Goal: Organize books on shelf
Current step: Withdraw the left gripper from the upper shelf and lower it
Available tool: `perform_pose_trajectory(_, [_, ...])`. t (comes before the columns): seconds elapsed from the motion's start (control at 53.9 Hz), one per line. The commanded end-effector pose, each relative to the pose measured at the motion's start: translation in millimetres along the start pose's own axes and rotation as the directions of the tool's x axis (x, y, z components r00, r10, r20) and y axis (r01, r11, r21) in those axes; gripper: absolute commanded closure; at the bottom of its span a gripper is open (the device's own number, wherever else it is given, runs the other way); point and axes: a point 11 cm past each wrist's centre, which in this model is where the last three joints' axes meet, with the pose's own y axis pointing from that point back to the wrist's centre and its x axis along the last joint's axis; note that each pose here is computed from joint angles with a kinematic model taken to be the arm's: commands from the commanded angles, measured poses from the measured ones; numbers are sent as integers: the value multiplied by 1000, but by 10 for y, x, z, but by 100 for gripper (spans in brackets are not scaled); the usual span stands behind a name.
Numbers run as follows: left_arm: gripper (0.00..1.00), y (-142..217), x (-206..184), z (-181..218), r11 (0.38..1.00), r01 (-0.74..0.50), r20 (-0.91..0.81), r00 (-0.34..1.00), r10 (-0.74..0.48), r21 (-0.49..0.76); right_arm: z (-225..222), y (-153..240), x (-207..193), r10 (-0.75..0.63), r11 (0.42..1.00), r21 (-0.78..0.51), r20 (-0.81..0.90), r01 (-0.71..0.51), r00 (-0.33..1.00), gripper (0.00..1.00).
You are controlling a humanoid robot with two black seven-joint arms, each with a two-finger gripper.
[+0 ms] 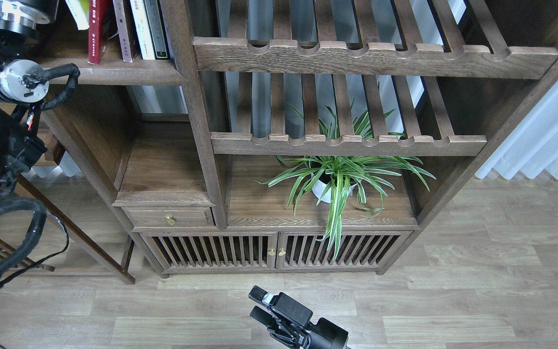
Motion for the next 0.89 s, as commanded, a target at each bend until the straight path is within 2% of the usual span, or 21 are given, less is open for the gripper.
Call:
perform_pose_trajectory(0.0, [44, -10, -49, -18, 1000, 13, -6, 1000, -13, 3, 2, 1, -4, -2, 1000, 1, 2, 2, 1000, 3])
perform_pose_trajectory(0.019, [25, -12, -54, -15, 1000, 10, -17, 1000, -11, -2, 2, 1, -4, -2, 1000, 1, 2, 2, 1000, 3])
perform_pose_trajectory(0.037, [17, -12, -54, -15, 1000, 9, -20, 1000, -9, -2, 2, 1, -4, -2, 1000, 1, 2, 2, 1000, 3])
perform_pose_trajectory(0.056, [2, -15, -64, -17, 1000, 6, -32, 999, -7, -7, 2, 1, -4, -2, 1000, 1, 2, 2, 1000, 3])
perform_pose_trajectory(0.074, [0, -22, -76, -9, 1000, 5, -44, 999, -6, -14, 6, 4, -1, -1, 1000, 2, 3, 1, 1000, 3])
perform_pose_trajectory(0.408, [0, -26, -206, 45, 998, 37, -122, 992, -44, -58, 2, 5, -1, -1, 1000, 2, 2, 1, 1000, 3])
perform_pose_trajectory(0.631, [0, 150, -328, 37, 992, 75, -166, 982, -91, -98, 18, 18, 12, 2, 1000, 4, 7, -2, 1000, 3])
perform_pose_trajectory(0.872, [0, 837, -148, 143, 989, 43, -166, 984, -67, -142, -19, 27, -2, -2, 1000, 20, 6, 2, 1000, 3])
